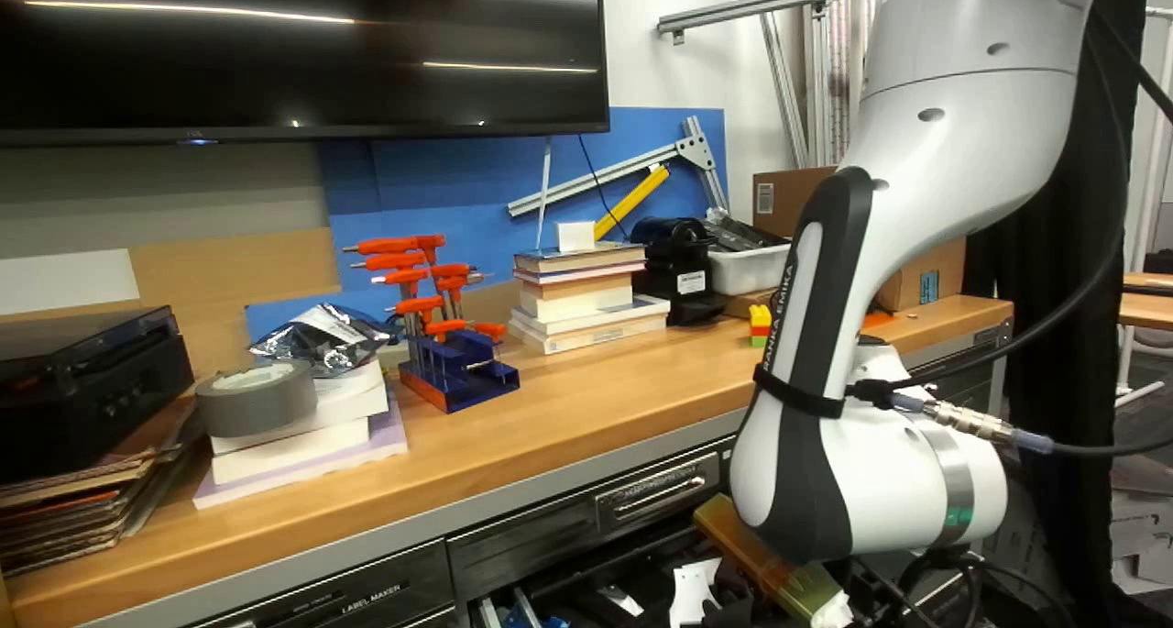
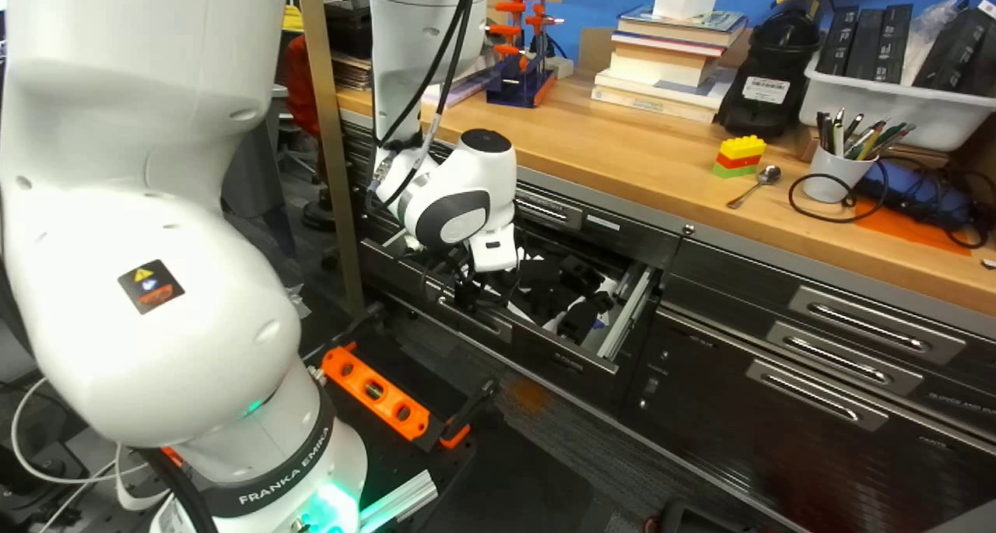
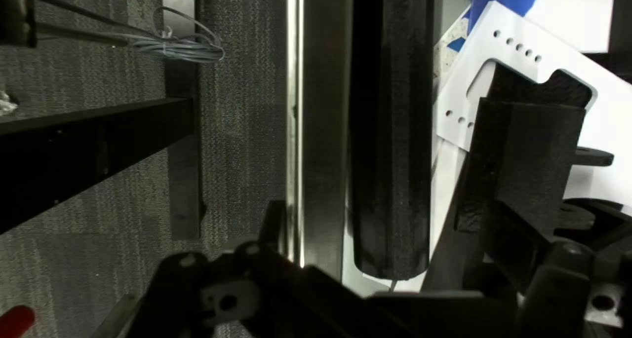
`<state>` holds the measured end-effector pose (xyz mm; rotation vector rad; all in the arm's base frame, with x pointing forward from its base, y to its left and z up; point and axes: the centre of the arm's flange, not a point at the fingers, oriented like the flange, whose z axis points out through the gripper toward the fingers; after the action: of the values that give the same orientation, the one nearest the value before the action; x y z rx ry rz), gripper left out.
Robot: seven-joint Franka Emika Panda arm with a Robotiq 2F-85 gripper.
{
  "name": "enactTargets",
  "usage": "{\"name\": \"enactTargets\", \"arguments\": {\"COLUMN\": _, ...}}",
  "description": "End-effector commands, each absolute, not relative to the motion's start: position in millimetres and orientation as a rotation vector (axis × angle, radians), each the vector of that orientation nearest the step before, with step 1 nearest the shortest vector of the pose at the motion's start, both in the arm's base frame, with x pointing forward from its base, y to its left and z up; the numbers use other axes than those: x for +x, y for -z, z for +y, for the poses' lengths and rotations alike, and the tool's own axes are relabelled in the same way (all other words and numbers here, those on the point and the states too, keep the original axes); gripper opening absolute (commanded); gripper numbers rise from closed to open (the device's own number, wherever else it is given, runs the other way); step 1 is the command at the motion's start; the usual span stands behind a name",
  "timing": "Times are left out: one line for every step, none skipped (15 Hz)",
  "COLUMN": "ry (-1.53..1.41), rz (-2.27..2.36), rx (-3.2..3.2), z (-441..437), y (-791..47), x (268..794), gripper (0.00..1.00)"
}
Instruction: Place the black objects inside the open drawer then close the drawer
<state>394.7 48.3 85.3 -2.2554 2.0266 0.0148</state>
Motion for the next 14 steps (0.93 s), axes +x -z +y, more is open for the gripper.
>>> {"name": "enactTargets", "arguments": {"ry": 0.087, "rz": 1.921, "rx": -2.216, "z": 58, "y": -82, "x": 422, "gripper": 1.0}}
{"name": "enactTargets", "arguments": {"ry": 0.096, "rz": 1.899, "rx": -2.208, "z": 62, "y": -80, "x": 430, "gripper": 1.0}}
{"name": "enactTargets", "arguments": {"ry": 0.106, "rz": 1.883, "rx": -2.208, "z": 65, "y": -79, "x": 437, "gripper": 1.0}}
{"name": "enactTargets", "arguments": {"ry": 0.113, "rz": 1.865, "rx": -2.21, "z": 68, "y": -79, "x": 443, "gripper": 1.0}}
{"name": "enactTargets", "arguments": {"ry": 0.127, "rz": 1.849, "rx": -2.211, "z": 70, "y": -80, "x": 449, "gripper": 1.0}}
{"name": "enactTargets", "arguments": {"ry": 0.136, "rz": 1.835, "rx": -2.213, "z": 72, "y": -80, "x": 454, "gripper": 1.0}}
{"name": "enactTargets", "arguments": {"ry": 0.151, "rz": 1.819, "rx": -2.216, "z": 74, "y": -83, "x": 460, "gripper": 1.0}}
{"name": "enactTargets", "arguments": {"ry": 0.164, "rz": 1.804, "rx": -2.222, "z": 76, "y": -85, "x": 465, "gripper": 1.0}}
{"name": "enactTargets", "arguments": {"ry": 0.178, "rz": 1.791, "rx": -2.231, "z": 78, "y": -87, "x": 469, "gripper": 1.0}}
{"name": "enactTargets", "arguments": {"ry": 0.192, "rz": 1.777, "rx": -2.237, "z": 80, "y": -90, "x": 472, "gripper": 1.0}}
{"name": "enactTargets", "arguments": {"ry": 0.207, "rz": 1.765, "rx": -2.242, "z": 81, "y": -94, "x": 474, "gripper": 1.0}}
{"name": "enactTargets", "arguments": {"ry": 0.217, "rz": 1.746, "rx": -2.252, "z": 83, "y": -98, "x": 476, "gripper": 1.0}}
{"name": "enactTargets", "arguments": {"ry": 0.24, "rz": 1.733, "rx": -2.268, "z": 85, "y": -106, "x": 477, "gripper": 1.0}}
{"name": "enactTargets", "arguments": {"ry": 0.268, "rz": 1.721, "rx": -2.291, "z": 86, "y": -115, "x": 476, "gripper": 1.0}}
